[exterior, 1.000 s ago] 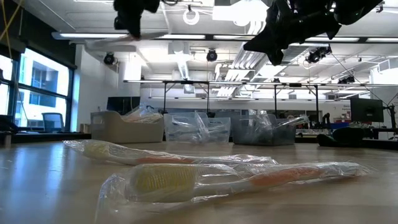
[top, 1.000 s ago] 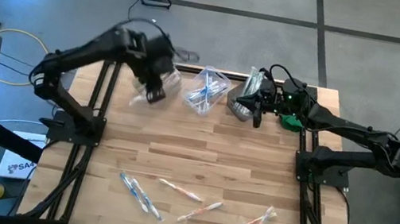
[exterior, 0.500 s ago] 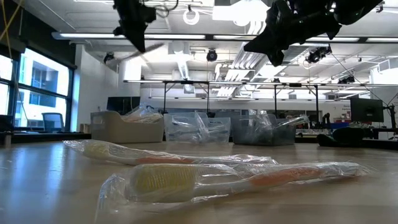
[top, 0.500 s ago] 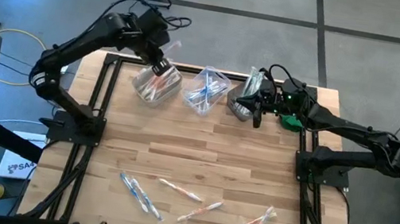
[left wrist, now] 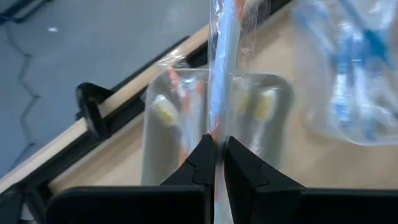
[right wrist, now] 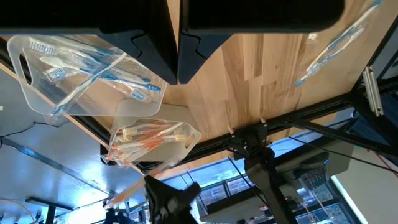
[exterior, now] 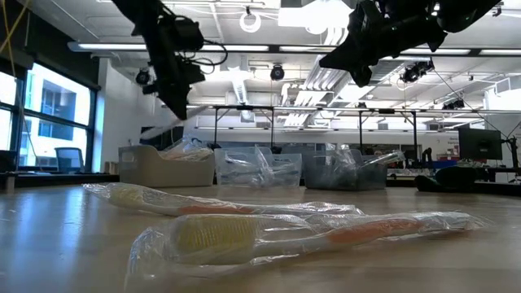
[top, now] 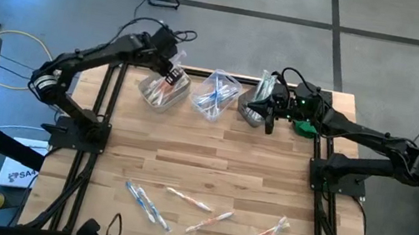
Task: Pick & Place Toothbrushes
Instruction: Put the orange toothbrush into the white bin
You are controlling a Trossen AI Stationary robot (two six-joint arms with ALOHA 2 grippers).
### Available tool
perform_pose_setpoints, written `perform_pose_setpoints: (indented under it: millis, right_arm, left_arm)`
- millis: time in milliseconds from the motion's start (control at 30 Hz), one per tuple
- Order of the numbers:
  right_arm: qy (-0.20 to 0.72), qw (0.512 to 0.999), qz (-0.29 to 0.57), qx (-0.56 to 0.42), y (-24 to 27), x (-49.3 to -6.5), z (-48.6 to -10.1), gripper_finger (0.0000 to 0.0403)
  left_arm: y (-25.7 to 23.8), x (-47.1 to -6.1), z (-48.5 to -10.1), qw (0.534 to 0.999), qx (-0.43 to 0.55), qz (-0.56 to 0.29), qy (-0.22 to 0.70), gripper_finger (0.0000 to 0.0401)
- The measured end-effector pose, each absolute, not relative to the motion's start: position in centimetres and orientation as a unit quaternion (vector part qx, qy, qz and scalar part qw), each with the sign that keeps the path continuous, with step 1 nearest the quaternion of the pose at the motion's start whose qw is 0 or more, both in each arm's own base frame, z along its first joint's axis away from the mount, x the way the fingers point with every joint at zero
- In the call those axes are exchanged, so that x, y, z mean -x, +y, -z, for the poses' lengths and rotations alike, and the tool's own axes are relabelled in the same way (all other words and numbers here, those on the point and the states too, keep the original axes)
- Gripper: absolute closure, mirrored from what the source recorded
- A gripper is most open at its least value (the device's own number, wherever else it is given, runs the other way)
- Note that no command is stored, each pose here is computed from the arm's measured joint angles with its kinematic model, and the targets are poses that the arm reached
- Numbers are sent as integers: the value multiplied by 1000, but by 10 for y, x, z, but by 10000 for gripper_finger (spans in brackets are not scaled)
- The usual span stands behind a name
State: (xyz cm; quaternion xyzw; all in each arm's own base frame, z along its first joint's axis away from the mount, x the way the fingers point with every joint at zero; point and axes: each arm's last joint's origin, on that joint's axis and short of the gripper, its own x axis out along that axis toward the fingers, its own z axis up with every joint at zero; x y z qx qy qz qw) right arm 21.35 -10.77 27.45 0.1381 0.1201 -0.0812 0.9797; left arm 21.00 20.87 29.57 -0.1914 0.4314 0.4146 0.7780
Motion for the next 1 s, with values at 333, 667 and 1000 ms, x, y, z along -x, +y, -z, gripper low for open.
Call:
perform_pose_setpoints:
  millis: [333,667,1000]
  right_arm:
    - [120,980,81,-138,-108,-213,-275,398]
    - [120,980,81,-138,-108,-213,-275,398]
    - [120,979,82,-140,-108,-213,-275,398]
  left_arm:
    - [211,-207,-268,754,160,-462,439,391]
    - [206,-201,-241,725,179,-496,444,391]
    - [207,-201,-240,723,185,-504,436,381]
